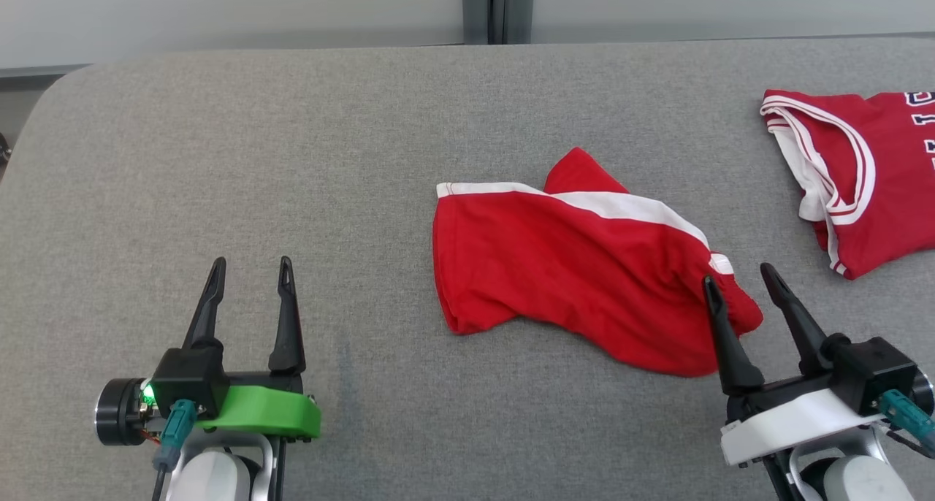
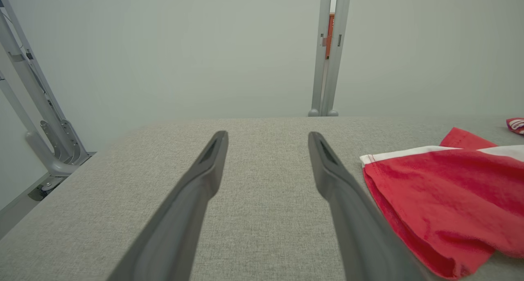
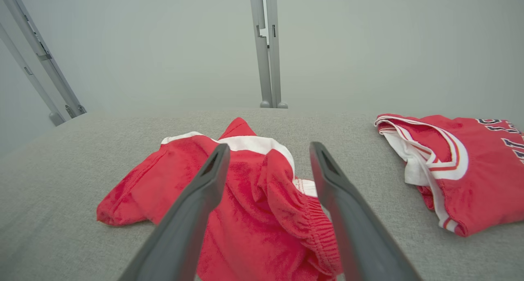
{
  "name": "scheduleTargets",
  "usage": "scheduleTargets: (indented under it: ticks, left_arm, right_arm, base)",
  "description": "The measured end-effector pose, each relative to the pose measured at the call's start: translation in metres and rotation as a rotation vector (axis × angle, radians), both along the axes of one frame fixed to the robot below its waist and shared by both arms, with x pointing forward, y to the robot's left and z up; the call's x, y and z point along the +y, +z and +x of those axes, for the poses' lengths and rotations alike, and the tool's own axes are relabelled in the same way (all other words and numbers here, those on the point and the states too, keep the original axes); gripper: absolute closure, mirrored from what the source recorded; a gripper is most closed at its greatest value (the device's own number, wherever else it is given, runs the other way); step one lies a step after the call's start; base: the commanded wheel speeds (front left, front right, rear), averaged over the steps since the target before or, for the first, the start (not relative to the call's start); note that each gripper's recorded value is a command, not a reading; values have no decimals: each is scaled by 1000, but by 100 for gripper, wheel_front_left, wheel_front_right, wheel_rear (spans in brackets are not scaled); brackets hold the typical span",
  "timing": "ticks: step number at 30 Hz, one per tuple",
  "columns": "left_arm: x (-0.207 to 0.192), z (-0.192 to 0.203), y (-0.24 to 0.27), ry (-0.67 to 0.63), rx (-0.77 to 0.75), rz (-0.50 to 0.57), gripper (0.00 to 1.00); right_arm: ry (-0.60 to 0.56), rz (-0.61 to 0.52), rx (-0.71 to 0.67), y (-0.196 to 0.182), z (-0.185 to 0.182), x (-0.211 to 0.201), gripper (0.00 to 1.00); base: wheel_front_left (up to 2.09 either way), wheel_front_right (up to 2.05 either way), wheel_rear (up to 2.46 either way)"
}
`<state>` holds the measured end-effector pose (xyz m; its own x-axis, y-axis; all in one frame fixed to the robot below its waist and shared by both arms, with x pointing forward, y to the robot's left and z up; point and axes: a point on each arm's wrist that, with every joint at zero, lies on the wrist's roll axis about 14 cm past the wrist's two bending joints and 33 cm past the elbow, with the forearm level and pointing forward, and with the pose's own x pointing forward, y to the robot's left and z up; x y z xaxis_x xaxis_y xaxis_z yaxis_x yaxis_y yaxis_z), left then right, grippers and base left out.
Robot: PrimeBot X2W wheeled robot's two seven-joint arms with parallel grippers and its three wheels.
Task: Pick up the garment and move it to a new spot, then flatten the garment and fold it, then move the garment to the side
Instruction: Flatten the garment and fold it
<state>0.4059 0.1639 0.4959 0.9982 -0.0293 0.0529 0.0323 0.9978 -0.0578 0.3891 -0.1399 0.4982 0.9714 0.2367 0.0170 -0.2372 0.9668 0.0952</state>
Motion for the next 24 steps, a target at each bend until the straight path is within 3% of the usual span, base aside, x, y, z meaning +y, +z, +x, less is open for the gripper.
scheduleTargets:
  ticks: [7, 19, 24]
  left_arm:
    - [2, -12, 1, -1, 2, 16, 0]
    - [1, -20, 0, -10, 8, 26, 0]
    - [-19, -6, 8, -90, -3, 35, 0]
  right_arm:
    - [-115, 4, -34, 16, -1, -42, 0]
    - [-130, 18, -23, 16, -8, -47, 0]
    - [-122, 19, -13, 14, -6, -45, 0]
  base:
    - [0, 0, 0]
    - [0, 0, 0]
    - [0, 0, 0]
